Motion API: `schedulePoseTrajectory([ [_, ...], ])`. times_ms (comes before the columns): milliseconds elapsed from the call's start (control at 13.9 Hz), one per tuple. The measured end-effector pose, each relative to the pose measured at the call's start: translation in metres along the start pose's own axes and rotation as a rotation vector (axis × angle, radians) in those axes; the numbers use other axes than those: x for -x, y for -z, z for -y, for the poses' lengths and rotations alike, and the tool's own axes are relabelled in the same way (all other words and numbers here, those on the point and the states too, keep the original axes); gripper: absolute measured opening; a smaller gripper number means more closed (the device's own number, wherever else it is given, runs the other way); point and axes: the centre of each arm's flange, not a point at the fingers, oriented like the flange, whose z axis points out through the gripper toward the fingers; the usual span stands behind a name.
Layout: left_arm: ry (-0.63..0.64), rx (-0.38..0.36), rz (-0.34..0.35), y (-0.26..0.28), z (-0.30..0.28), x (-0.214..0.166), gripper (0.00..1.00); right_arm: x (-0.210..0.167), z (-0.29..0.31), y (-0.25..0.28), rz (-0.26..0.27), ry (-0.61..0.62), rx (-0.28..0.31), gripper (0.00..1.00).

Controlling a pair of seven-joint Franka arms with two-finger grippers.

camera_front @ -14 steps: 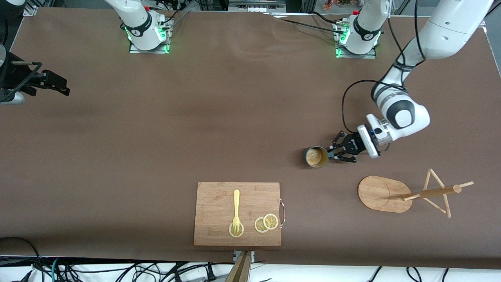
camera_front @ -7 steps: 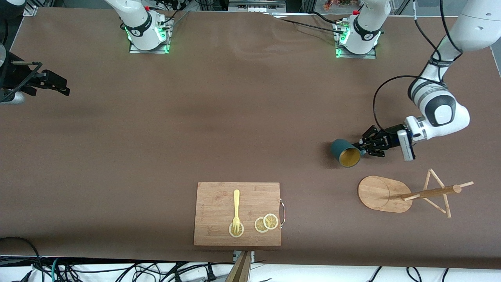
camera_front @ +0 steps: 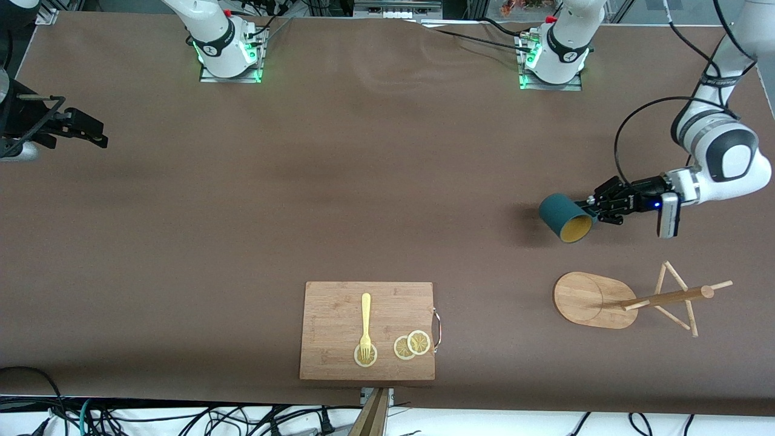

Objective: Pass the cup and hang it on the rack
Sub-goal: 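Lift the mug with the left gripper and carry it toward the rack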

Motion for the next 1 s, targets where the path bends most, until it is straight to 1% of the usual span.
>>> schedulePoseTrajectory([
  [215, 0.151, 0.06, 0.003, 0.021, -0.013, 0.001, 0.2, 0.0, 0.0, 0.0, 0.0, 0.0, 0.0, 1.0],
  [430, 0.322, 0.137, 0.01, 0.031, -0.02, 0.008, 0.2, 0.0, 0.0, 0.0, 0.001, 0.0, 0.0, 1.0],
  [645, 0.456, 0.2, 0.012, 0.051, -0.027, 0.009, 0.2, 0.0, 0.0, 0.0, 0.001, 0.0, 0.0, 1.0],
  [789, 0.559, 0.235, 0.015, 0.068, -0.03, 0.006, 0.2, 0.0, 0.0, 0.0, 0.001, 0.0, 0.0, 1.0],
  [1004, 0.7, 0.275, 0.027, 0.093, -0.026, -0.01, 0.2, 0.0, 0.0, 0.0, 0.001, 0.0, 0.0, 1.0],
])
